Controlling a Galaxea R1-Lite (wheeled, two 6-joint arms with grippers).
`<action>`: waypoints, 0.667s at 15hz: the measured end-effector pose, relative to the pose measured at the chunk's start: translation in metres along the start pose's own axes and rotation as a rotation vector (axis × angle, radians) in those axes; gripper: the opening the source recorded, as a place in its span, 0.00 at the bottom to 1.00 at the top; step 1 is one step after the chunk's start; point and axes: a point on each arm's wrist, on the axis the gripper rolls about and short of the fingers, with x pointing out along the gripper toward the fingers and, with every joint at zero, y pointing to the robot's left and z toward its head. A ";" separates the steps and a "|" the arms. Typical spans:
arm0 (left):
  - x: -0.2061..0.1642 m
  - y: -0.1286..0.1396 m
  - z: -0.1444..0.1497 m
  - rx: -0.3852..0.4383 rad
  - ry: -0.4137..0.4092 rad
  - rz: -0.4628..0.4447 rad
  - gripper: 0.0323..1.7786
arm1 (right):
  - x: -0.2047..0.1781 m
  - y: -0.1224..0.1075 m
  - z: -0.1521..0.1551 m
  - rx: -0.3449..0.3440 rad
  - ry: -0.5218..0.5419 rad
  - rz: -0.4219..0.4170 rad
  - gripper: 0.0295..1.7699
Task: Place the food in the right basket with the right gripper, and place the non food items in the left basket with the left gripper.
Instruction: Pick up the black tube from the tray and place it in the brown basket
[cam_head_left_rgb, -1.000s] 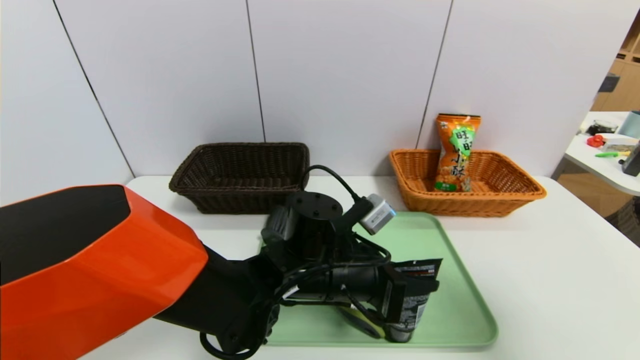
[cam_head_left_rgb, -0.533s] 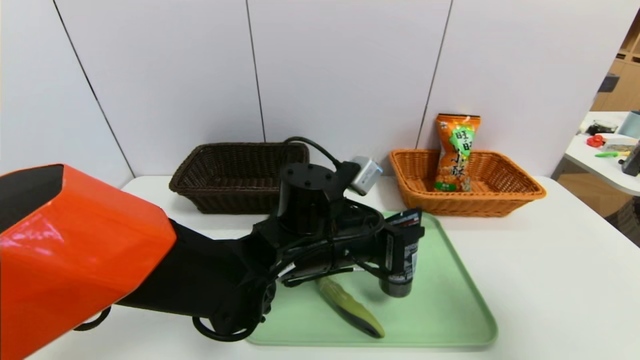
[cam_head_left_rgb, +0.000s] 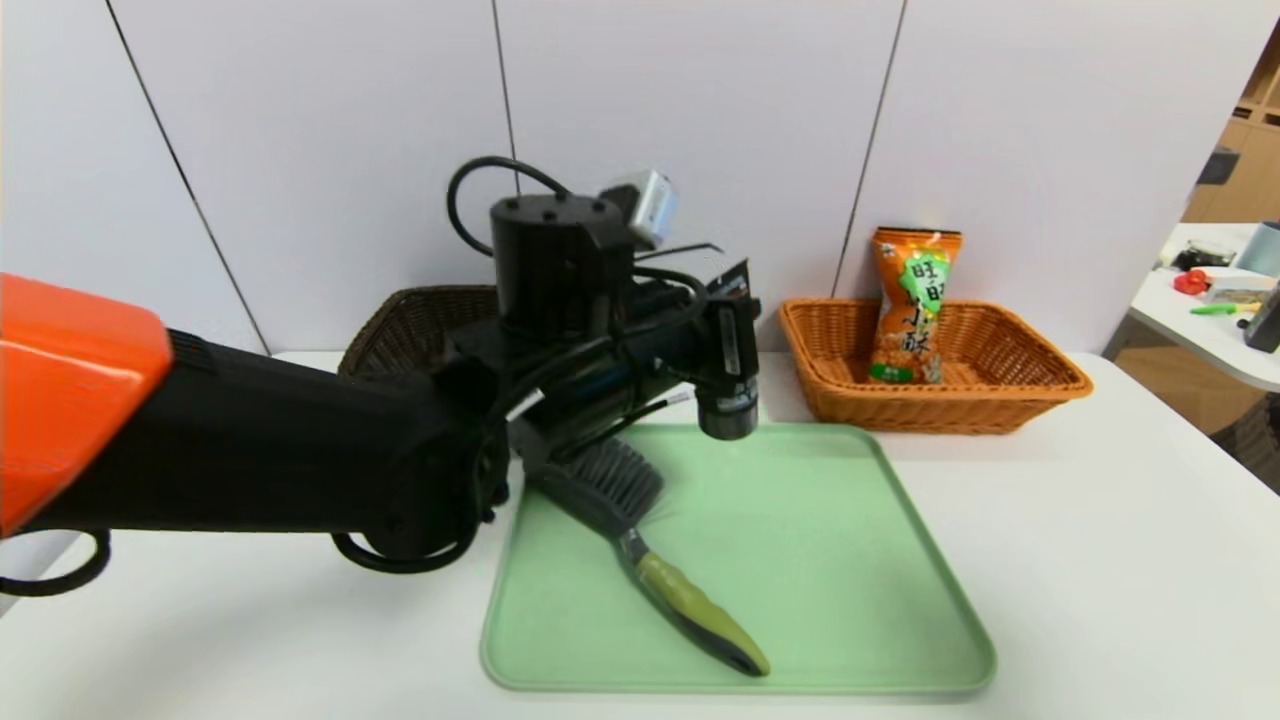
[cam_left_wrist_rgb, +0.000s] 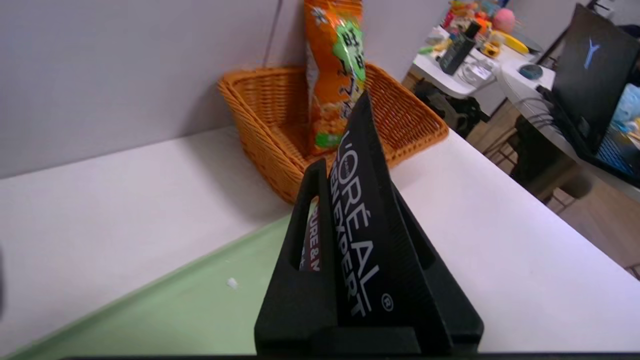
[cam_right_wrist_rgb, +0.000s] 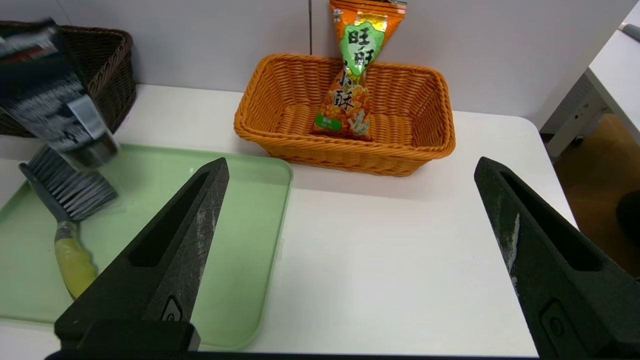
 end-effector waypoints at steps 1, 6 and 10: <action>-0.006 0.002 0.012 0.001 0.006 0.020 0.13 | 0.000 0.000 0.000 0.000 0.001 0.000 0.96; -0.042 0.034 0.072 0.034 0.058 0.193 0.13 | 0.006 0.000 0.000 0.000 0.015 0.000 0.96; -0.065 0.069 0.114 0.090 0.030 0.336 0.13 | 0.011 0.000 -0.001 0.000 0.036 0.004 0.96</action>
